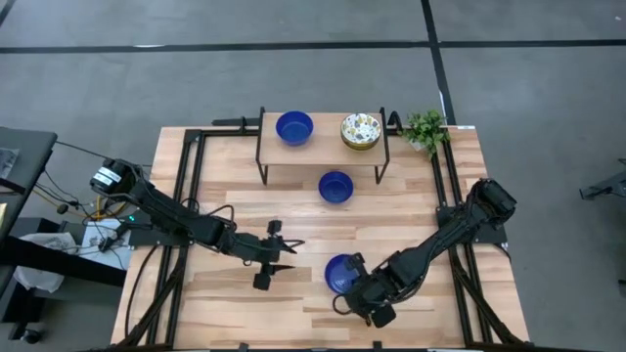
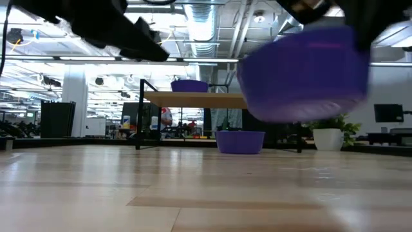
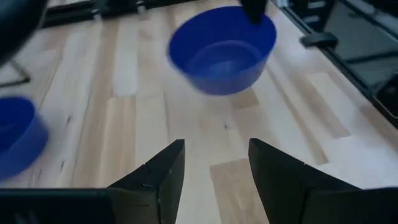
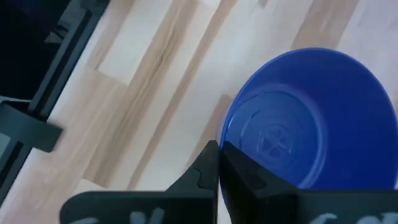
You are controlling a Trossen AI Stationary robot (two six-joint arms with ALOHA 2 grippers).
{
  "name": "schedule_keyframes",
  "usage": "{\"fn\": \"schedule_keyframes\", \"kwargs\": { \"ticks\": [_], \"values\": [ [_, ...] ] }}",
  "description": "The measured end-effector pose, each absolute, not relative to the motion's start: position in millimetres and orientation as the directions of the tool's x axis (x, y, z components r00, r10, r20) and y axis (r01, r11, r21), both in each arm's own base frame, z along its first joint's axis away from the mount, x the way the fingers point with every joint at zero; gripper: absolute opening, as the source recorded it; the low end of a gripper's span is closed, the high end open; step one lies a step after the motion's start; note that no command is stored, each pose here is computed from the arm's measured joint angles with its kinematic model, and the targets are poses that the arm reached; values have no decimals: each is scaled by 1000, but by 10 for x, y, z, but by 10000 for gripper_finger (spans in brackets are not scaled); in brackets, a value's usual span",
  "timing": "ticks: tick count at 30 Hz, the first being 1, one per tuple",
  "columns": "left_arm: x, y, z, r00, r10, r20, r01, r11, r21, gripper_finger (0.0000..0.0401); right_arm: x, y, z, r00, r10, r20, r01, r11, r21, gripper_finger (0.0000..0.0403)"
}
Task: Pick & Place Mini bowls
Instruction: Stack the bottom blue bowl on the blue bowl on the shelf
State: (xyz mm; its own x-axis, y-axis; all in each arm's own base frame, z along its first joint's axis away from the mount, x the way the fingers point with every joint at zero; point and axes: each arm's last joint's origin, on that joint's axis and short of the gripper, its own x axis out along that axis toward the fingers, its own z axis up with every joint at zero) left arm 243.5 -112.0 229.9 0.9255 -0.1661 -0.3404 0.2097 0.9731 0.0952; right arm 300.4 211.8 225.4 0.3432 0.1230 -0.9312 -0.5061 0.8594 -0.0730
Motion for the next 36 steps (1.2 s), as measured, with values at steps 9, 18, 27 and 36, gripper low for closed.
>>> {"fn": "schedule_keyframes", "kwargs": {
  "ticks": [9, 18, 27, 36],
  "values": [
    [2685, -1304, 2480, 871, -153, -466, 366, 836, 409, 177, 3167, 1996, 2428, 378, 148, -914, -589, 800, -114, 0],
    [2749, -1495, 2316, 889, -18, -458, 401, 515, 758, 177, 3249, 1863, 2429, 380, 143, -914, -619, 774, -136, 0],
    [2807, -1512, 2333, 915, -15, -404, 370, 431, 823, 177, 3375, 1728, 2450, 396, 211, -894, -639, 762, -103, 0],
    [2807, -1513, 2334, 915, -15, -403, 373, 413, 831, 177, 3444, 1627, 2459, 411, 222, -884, -652, 750, -114, 0]
  ]
}}
